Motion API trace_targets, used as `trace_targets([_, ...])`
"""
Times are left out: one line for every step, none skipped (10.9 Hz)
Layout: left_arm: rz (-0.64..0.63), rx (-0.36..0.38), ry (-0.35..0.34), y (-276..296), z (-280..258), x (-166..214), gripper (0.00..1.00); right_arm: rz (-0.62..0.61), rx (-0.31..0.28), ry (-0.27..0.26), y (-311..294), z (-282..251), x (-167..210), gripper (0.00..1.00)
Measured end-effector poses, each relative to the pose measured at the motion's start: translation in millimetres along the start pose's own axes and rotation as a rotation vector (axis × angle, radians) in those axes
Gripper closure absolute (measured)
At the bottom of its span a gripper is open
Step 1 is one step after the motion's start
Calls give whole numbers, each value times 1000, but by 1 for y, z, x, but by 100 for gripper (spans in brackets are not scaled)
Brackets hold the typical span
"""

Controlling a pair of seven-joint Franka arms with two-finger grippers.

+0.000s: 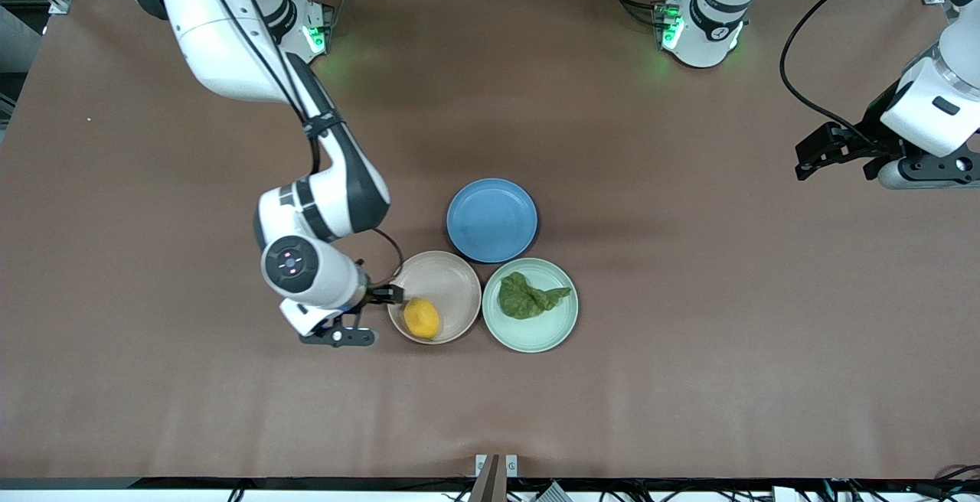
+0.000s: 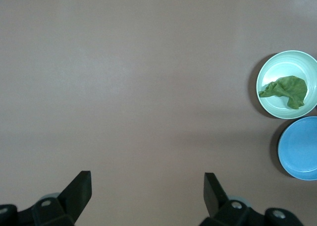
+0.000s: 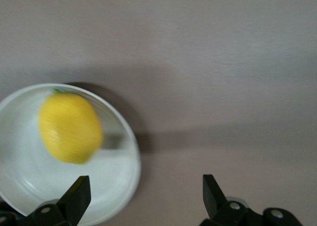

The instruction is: Place lemon and lettuce in plates

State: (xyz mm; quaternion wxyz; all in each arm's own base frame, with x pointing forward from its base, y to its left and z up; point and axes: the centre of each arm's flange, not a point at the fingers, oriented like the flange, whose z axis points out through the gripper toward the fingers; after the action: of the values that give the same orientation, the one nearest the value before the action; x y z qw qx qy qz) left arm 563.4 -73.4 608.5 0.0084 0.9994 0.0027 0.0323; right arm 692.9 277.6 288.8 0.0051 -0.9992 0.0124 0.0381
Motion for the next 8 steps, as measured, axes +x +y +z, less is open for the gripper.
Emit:
trace_targets([0, 0, 0, 0, 0, 0, 0, -41, -19, -23, 21, -10, 3, 0])
trace_targets([-2, 0, 1, -1, 0, 0, 0, -77, -31, -39, 44, -23, 7, 0])
trace_targets([-3, 0, 1, -2, -1, 0, 0, -111, -41, -53, 67, -35, 10, 0])
trace_targets([-4, 0, 1, -2, -1, 0, 0, -142, -49, -65, 88, -44, 12, 0])
trace_targets([-4, 0, 1, -2, -1, 0, 0, -165, -56, -74, 105, -47, 15, 0])
trace_targets([-5, 0, 1, -3, -1, 0, 0, -192, -63, -78, 118, -49, 17, 0])
trace_targets([-4, 0, 1, -2, -1, 0, 0, -216, -70, -87, 131, -51, 19, 0])
trace_targets([-4, 0, 1, -2, -1, 0, 0, -230, -76, -99, 146, -53, 20, 0])
